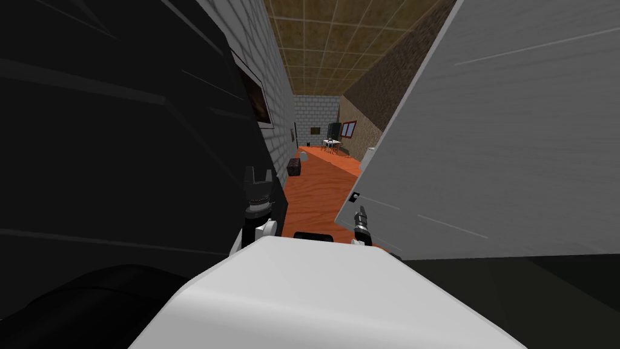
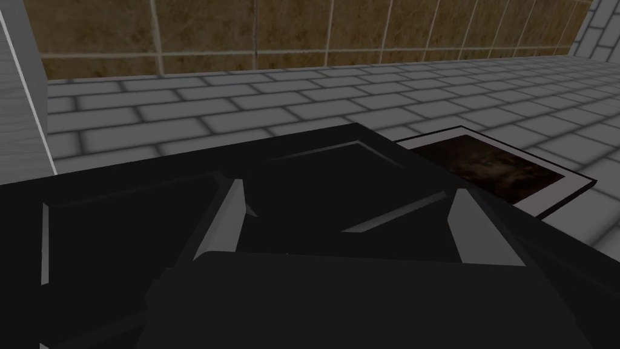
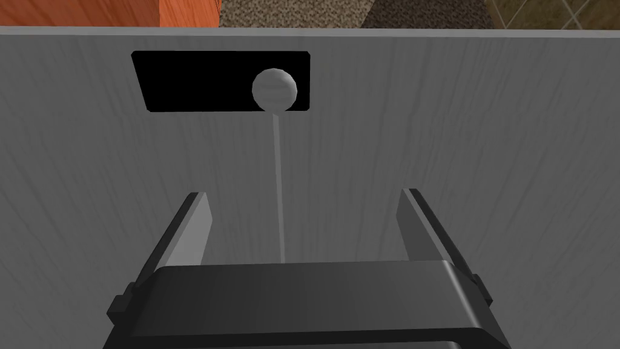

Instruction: Push the door open

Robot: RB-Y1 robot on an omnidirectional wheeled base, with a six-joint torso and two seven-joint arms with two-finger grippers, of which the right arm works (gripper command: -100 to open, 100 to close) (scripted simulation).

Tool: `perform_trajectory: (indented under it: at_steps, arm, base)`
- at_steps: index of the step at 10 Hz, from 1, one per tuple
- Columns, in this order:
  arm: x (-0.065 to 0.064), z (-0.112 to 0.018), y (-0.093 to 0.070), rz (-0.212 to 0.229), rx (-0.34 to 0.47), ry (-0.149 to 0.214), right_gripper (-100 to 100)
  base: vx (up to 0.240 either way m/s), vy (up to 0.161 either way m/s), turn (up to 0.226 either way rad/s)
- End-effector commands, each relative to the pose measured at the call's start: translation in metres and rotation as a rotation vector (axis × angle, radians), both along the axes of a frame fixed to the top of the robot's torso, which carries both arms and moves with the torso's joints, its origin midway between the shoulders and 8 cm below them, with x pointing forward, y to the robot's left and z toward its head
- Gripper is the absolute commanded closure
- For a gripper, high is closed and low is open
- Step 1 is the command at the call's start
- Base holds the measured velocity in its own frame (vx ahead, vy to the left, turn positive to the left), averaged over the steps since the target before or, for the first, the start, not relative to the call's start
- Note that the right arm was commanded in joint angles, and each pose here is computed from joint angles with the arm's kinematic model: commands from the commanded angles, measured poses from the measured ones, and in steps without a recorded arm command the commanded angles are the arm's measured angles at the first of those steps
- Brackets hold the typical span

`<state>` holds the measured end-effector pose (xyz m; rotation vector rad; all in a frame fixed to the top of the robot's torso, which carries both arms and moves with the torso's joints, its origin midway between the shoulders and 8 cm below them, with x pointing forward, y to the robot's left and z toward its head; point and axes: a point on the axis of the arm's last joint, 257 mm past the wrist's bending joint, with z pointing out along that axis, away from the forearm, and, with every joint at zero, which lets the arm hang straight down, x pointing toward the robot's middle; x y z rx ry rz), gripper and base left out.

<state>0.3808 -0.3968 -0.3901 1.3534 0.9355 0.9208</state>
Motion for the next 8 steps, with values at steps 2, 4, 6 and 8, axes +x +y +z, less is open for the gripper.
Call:
perform_trajectory:
  at_steps: [2, 4, 6, 8]
  arm:
    - [0.0000, 0.0011, -0.0055, -0.004, -0.011, -0.003, -100]
    - [-0.0006, 0.0012, -0.0072, -0.008, -0.014, -0.005, -100]
    - [-0.0012, 0.0005, -0.0069, -0.013, -0.012, -0.007, -100]
    - [-0.0019, -0.0013, -0.0036, -0.020, -0.002, -0.009, -100]
  base:
    - [0.181, -0.085, 0.026]
    - [0.195, -0.086, 0.023]
    - [0.191, -0.071, 0.024]
    - [0.206, -0.050, 0.016]
